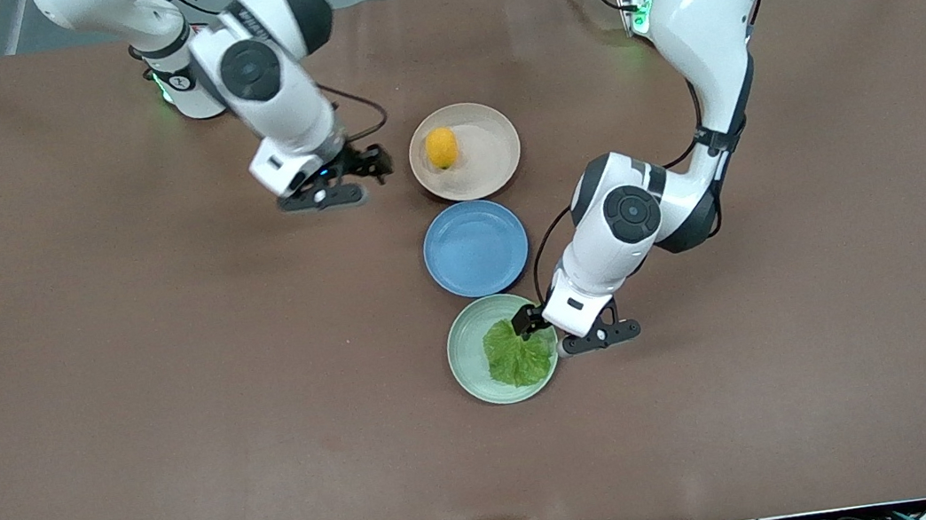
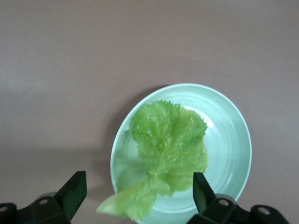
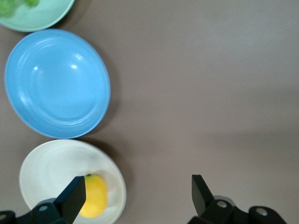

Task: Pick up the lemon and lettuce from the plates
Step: 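Reach the right gripper to the lemon while the left gripper reaches the lettuce, then close the right gripper on the lemon while the left gripper grips the lettuce, then lift the lemon with the right gripper while the left gripper lifts the lettuce, then lower and release the lemon and lettuce onto the table beside the plates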

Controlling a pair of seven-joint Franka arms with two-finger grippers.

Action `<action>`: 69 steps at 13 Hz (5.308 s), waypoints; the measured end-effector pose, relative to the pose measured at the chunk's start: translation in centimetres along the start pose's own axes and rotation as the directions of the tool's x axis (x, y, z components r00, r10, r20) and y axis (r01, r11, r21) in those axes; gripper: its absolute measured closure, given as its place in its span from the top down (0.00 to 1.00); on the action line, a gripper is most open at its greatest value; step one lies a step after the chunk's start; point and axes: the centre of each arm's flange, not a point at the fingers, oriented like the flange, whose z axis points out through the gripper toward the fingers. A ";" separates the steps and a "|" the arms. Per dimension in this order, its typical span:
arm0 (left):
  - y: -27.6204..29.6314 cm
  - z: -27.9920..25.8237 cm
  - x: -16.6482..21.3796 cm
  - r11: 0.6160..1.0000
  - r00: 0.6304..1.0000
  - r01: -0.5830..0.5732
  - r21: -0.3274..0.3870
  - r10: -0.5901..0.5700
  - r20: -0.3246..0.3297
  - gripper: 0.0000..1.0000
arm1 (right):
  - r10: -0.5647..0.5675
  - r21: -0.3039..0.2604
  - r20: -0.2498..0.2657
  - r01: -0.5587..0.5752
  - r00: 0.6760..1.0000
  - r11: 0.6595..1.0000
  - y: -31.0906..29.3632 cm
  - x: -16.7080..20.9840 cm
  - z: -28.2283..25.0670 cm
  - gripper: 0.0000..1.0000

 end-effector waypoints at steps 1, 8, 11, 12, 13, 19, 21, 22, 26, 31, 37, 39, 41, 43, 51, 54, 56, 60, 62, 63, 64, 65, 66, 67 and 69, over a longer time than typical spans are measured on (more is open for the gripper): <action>0.3 0.5 -0.1 1.000 1.000 -0.003 -0.008 0.003 -0.007 1.00 | 0.016 0.010 -0.015 -0.016 1.000 1.000 -2.0 -2.1 1.9 1.00; 1.8 2.7 -1.6 1.000 1.000 0.006 -0.020 -0.006 -0.009 0.67 | 0.082 -0.041 -0.067 -0.085 0.994 0.996 -9.0 -11.7 14.5 1.00; 1.4 3.4 -1.7 1.000 1.000 0.008 -0.013 -0.008 -0.003 0.67 | 0.104 -0.056 -0.084 -0.109 0.991 0.992 -9.0 -12.1 15.8 1.00; 1.2 3.7 -1.7 1.000 1.000 0.010 -0.011 -0.010 -0.002 0.67 | 0.107 -0.048 -0.086 -0.111 0.991 0.993 -9.2 -12.3 16.0 1.00; 1.1 4.0 -1.7 1.000 1.000 0.011 -0.013 -0.011 -0.006 0.67 | 0.108 -0.047 -0.087 -0.113 0.990 0.993 -9.3 -12.5 16.3 1.00; 0.8 4.9 -1.9 1.000 1.000 0.013 -0.012 -0.014 -0.006 0.52 | 0.112 -0.046 -0.086 -0.116 0.990 0.992 -9.5 -13.4 18.3 0.99; 0.7 5.0 -1.9 1.000 1.000 0.014 -0.011 -0.014 -0.005 0.43 | 0.130 -0.042 -0.088 -0.134 0.988 0.990 -9.6 -13.5 18.6 0.82; 0.7 5.0 -1.9 1.000 1.000 0.014 -0.011 -0.014 -0.005 0.32 | 0.137 -0.039 -0.089 -0.140 0.987 0.989 -9.6 -13.4 18.5 0.69; 0.7 5.0 -1.9 0.999 0.999 0.053 -0.011 -0.053 -0.005 0.14 | 0.199 0.000 -0.112 -0.201 0.974 0.980 -9.5 -10.6 16.7 0.66; 1.7 3.6 -1.0 0.996 0.996 0.084 -0.039 -0.085 -0.031 0.03 | 0.211 -0.068 -0.100 -0.218 0.972 0.973 -1.3 0.4 4.2 0.66; 3.8 -6.8 2.0 0.983 0.983 0.147 -0.109 -0.158 -0.096 0.03 | 0.166 -0.077 -0.093 -0.173 0.982 0.982 17.2 11.7 0.6 0.66; 1.9 -11.5 3.8 0.983 0.982 0.173 -0.063 -0.178 -0.070 0.03 | 0.128 -0.080 -0.090 -0.135 0.988 0.988 22.8 14.1 2.2 0.66; -2.2 -14.7 5.3 0.989 0.988 0.148 -0.009 -0.148 -0.052 0.03 | 0.098 -0.083 -0.087 -0.105 0.991 0.991 26.6 15.5 4.4 0.66; -7.7 -14.6 5.4 0.993 0.994 0.110 0.048 -0.109 -0.022 0.03 | 0.064 -0.083 -0.091 -0.072 0.994 0.994 29.1 16.2 6.6 0.66; -25.3 -6.7 -0.8 0.992 0.998 -0.031 0.119 0.025 0.050 0.03 | -0.017 -0.089 -0.095 0.009 0.995 0.996 33.2 17.3 11.5 0.66; -28.3 -5.7 -2.9 0.988 0.993 -0.083 0.129 0.072 0.089 0.03 | -0.032 -0.091 -0.082 0.025 0.996 0.996 33.3 17.2 12.6 0.66; -29.2 -5.3 -3.7 0.983 0.987 -0.131 0.133 0.116 0.109 0.03 | -0.056 -0.092 -0.083 0.048 0.995 0.995 33.3 17.2 12.8 0.66; -31.6 -5.5 -3.7 0.968 0.976 -0.197 0.157 0.178 0.126 0.03 | -0.062 -0.093 -0.083 0.054 0.995 0.994 33.3 17.3 12.8 0.72; -31.6 -5.7 -3.7 0.966 0.975 -0.205 0.159 0.186 0.124 0.09 | -0.063 -0.093 -0.078 0.056 0.995 0.994 33.3 17.5 12.5 0.92; -31.5 -6.0 -3.6 0.966 0.975 -0.207 0.158 0.189 0.118 0.19 | -0.062 -0.094 -0.060 0.057 0.996 0.994 33.1 18.0 11.7 1.00; -31.2 -6.6 -3.4 0.965 0.975 -0.209 0.159 0.193 0.108 0.31 | -0.060 -0.097 -0.026 0.057 0.998 0.994 32.8 18.9 10.2 1.00; -30.9 -7.5 -3.1 0.964 0.975 -0.211 0.161 0.196 0.103 0.40 | -0.057 -0.099 0.013 0.058 0.998 0.993 32.4 20.0 8.0 1.00; -30.6 -8.9 -2.8 0.963 0.974 -0.212 0.166 0.195 0.114 0.51 | -0.054 -0.102 0.049 0.059 0.997 0.993 31.9 21.1 5.1 1.00; -30.2 -10.6 -2.3 0.962 0.972 -0.213 0.171 0.191 0.139 0.62 | -0.052 -0.104 0.076 0.060 0.996 0.993 31.4 22.1 2.0 1.00; -28.9 -15.4 -1.0 0.959 0.964 -0.215 0.183 0.178 0.198 0.82 | -0.049 -0.105 0.103 0.060 0.993 0.993 30.7 23.3 -3.5 1.00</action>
